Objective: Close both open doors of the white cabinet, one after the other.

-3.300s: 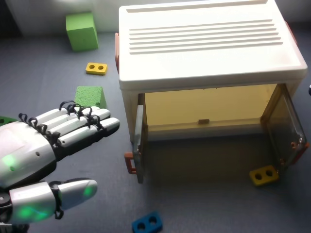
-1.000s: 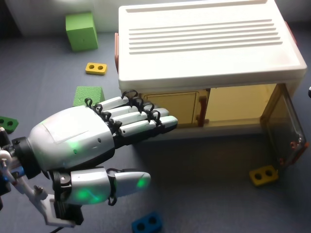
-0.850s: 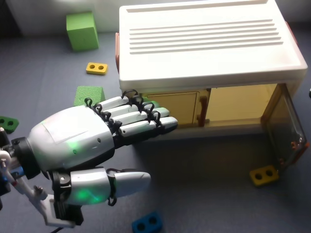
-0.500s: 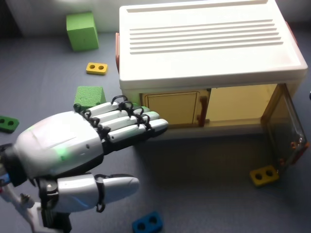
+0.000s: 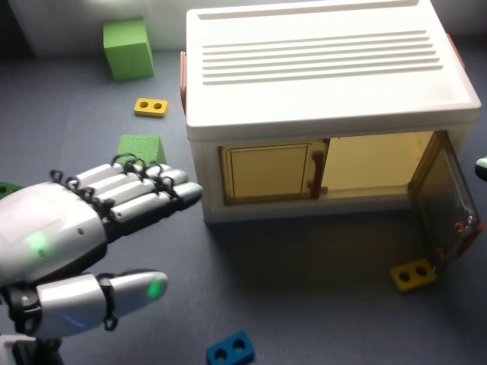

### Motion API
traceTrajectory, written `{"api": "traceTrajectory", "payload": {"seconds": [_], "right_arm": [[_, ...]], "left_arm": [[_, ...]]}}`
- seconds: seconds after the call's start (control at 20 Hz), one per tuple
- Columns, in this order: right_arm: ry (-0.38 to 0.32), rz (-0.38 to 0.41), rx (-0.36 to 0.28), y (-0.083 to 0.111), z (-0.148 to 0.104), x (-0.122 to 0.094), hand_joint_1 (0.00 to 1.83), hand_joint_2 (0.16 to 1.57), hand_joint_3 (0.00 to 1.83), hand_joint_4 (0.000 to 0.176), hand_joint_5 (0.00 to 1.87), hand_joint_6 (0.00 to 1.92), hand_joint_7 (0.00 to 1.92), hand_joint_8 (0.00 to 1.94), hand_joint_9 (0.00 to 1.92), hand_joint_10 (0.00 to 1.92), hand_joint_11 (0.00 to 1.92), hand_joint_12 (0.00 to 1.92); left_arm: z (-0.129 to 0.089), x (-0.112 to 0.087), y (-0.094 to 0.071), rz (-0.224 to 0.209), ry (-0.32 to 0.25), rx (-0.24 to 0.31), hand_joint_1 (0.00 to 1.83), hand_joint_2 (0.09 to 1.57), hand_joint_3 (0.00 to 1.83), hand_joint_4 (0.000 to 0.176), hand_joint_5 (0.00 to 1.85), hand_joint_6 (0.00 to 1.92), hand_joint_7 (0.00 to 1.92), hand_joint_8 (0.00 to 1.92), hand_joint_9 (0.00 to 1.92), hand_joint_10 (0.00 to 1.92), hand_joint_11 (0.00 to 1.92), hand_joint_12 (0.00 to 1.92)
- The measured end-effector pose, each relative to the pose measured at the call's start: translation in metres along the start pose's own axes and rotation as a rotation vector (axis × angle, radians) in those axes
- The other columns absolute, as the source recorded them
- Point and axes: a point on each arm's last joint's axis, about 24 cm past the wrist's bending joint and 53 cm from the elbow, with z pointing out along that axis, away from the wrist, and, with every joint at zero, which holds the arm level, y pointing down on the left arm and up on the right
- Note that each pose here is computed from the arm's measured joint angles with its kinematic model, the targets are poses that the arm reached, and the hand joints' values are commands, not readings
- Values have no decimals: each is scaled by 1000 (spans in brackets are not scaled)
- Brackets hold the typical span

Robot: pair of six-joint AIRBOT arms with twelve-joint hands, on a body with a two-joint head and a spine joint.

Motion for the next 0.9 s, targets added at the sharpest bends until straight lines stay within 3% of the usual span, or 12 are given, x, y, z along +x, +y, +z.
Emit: {"api": "traceTrajectory", "payload": {"seconds": [0.2, 0.35, 0.5, 0.7, 0.75, 0.9], "right_arm": [[23, -1, 12, -3, 0, 6, 0, 1418, 0, 0, 86, 0, 53, 0, 45, 1, 86, 0], [27, 4, 21, -6, 0, 9, 0, 1432, 3, 0, 86, 2, 51, 2, 47, 3, 99, 9], [49, 7, 30, -9, 0, 16, 0, 1422, 0, 0, 92, 4, 65, 7, 47, 2, 119, 16], [58, 13, 29, -9, 0, 20, 0, 1428, 1, 7, 71, 0, 57, 2, 34, 0, 98, 5], [59, 14, 28, -8, 0, 20, 0, 1430, 2, 6, 68, 0, 59, 3, 36, 1, 105, 7], [68, 13, 19, -6, 2, 23, 0, 1441, 6, 0, 61, 0, 48, 0, 30, 0, 105, 6]], "left_arm": [[-14, -15, 9, 21, -69, -45, 0, 1467, 0, 0, 95, 6, 130, 9, 168, 12, 0, 642], [-23, -30, 14, 28, -133, -72, 0, 1465, 0, 0, 102, 7, 95, 6, 115, 4, 0, 539], [-28, -39, 12, 40, -168, -71, 0, 1422, 0, 0, 139, 8, 154, 12, 173, 13, 0, 599], [-30, -41, 12, 41, -184, -75, 0, 1415, 0, 0, 143, 3, 167, 5, 167, 3, 0, 642], [-30, -42, 12, 42, -188, -75, 0, 1423, 0, 0, 128, 5, 151, 7, 144, 11, 0, 537], [-30, -42, 12, 42, -189, -74, 0, 1429, 0, 0, 163, 6, 188, 6, 196, 9, 0, 657]]}}
